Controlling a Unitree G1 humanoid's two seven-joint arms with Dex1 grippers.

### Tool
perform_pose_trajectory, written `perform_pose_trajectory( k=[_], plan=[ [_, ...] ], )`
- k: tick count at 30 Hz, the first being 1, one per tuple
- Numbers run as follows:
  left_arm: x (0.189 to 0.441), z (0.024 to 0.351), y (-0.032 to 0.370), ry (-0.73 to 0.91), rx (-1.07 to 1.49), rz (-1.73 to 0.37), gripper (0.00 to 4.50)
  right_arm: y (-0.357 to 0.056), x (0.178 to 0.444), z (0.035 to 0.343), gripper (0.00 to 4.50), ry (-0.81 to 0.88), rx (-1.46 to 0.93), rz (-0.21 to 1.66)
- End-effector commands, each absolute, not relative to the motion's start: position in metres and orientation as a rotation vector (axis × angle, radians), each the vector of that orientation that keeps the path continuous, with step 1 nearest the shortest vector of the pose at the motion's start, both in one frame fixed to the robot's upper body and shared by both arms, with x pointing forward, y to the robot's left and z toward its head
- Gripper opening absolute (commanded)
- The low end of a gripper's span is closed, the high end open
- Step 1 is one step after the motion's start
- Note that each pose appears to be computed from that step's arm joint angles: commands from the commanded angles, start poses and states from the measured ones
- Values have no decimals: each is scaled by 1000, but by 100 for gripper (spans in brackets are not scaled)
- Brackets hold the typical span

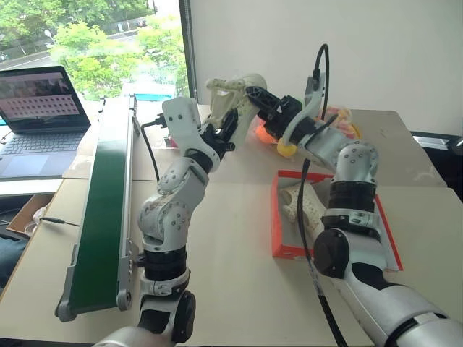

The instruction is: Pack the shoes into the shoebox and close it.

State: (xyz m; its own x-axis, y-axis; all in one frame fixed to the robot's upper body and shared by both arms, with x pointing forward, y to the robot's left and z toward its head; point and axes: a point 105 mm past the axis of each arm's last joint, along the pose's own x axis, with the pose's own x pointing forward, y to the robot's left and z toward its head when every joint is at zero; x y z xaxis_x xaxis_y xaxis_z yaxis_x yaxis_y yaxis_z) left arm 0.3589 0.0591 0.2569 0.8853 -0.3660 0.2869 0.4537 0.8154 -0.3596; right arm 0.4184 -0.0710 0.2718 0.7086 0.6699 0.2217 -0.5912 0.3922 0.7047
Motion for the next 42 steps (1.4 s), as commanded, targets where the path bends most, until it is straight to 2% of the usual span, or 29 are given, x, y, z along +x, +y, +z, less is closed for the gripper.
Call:
perform_pose_trajectory(
  k=[1,3,7,10,13,14,20,24,27,31,36,42],
  plan=[
    [353,270,51,-252,-440,-502,236,-65,407,295,146,41,857,890],
    [354,267,52,-241,-425,-502,236,-65,407,295,94,41,856,887],
    [354,262,60,-208,-396,-504,236,-68,409,296,64,37,843,866],
    [345,264,69,-205,-406,-556,320,-78,414,295,59,28,786,795],
    [335,262,76,-154,-355,-636,430,-90,417,300,57,18,719,735],
    [330,260,79,-135,-338,-666,446,-96,416,306,57,5,695,721],
    [317,250,86,-37,-258,-785,446,-136,411,330,57,-29,617,638],
    [318,239,81,10,-230,-819,446,-155,397,327,57,44,534,628],
    [320,233,74,28,-225,-841,446,-166,380,311,57,139,459,655],
    [322,226,66,45,-231,-858,446,-174,353,286,57,260,477,745],
    [326,221,66,61,-215,-849,446,-166,318,233,57,426,449,872],
    [326,221,66,63,-185,-844,446,-174,318,198,57,481,494,848]
  ],
)
